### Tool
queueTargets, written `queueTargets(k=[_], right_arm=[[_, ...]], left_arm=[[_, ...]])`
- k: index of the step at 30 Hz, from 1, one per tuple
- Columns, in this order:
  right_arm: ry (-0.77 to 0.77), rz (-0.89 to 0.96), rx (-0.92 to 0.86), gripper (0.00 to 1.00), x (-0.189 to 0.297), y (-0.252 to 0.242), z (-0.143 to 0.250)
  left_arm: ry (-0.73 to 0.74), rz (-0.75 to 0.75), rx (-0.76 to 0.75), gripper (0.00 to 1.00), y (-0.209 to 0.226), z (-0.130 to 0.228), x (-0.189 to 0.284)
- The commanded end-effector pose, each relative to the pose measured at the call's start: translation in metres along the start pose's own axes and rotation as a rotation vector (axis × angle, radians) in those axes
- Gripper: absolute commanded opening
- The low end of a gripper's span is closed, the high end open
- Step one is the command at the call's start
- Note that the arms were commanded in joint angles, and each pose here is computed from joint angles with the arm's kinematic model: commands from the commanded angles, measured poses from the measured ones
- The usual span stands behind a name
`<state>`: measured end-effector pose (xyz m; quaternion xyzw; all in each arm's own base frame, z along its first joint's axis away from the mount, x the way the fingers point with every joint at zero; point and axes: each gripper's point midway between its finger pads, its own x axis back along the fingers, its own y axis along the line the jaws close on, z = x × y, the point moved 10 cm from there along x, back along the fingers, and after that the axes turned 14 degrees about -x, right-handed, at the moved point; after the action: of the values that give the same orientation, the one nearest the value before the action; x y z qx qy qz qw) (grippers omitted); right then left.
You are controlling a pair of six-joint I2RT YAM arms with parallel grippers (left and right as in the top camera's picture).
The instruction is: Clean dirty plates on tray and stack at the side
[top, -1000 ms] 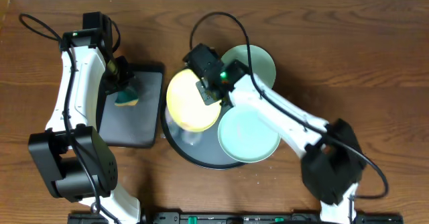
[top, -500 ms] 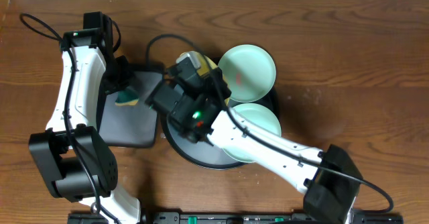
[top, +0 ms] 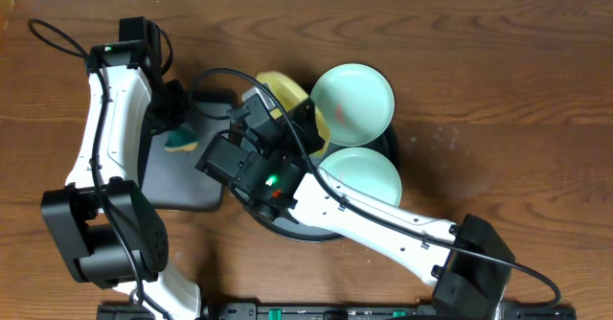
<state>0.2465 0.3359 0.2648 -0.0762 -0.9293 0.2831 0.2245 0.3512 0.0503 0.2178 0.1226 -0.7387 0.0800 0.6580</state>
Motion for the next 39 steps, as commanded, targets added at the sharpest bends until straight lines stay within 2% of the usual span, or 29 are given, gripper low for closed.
queueTargets(k=[1, 6, 11, 14, 17, 18, 22, 27, 32, 39], right_arm=[[0.175, -0.272, -0.082, 0.01, -0.013, -0.002, 0.001], [0.353, -0.524, -0.221, 0.01, -0.041, -0.023, -0.003], [0.438, -0.729, -0.456, 0.01, -0.070, -0.099, -0.017], [0.466, -0.685, -0.595, 0.01, -0.092, -0.163, -0.011], [0.524, -0.548, -0.721, 0.01, -0.112, -0.231, 0.013], [0.579, -0.458, -0.784, 0.01, -0.124, -0.264, 0.032], [0.695, -0.332, -0.834, 0.01, -0.150, -0.304, 0.077], [0.817, -0.217, -0.911, 0.01, -0.183, -0.318, 0.150], [0.815, -0.182, -0.928, 0.01, -0.207, -0.302, 0.208], [0.794, -0.181, -0.874, 0.01, -0.215, -0.269, 0.255]], left_arm=[[-0.012, -0.011, -0.013, 0.11, 0.002, -0.002, 0.004], [-0.012, -0.011, -0.013, 0.11, 0.002, -0.002, 0.004], [-0.011, -0.011, -0.013, 0.11, 0.002, -0.002, 0.003], [-0.005, -0.012, -0.013, 0.11, 0.002, -0.001, 0.002], [-0.002, -0.012, -0.014, 0.11, 0.002, 0.000, 0.002], [-0.002, -0.012, -0.014, 0.11, 0.002, -0.001, 0.002], [-0.002, -0.012, -0.014, 0.11, 0.002, -0.001, 0.002], [-0.002, -0.013, -0.014, 0.11, 0.002, -0.001, 0.002], [-0.008, -0.011, -0.013, 0.11, 0.002, -0.001, 0.002], [-0.010, -0.011, -0.013, 0.11, 0.002, -0.002, 0.002]])
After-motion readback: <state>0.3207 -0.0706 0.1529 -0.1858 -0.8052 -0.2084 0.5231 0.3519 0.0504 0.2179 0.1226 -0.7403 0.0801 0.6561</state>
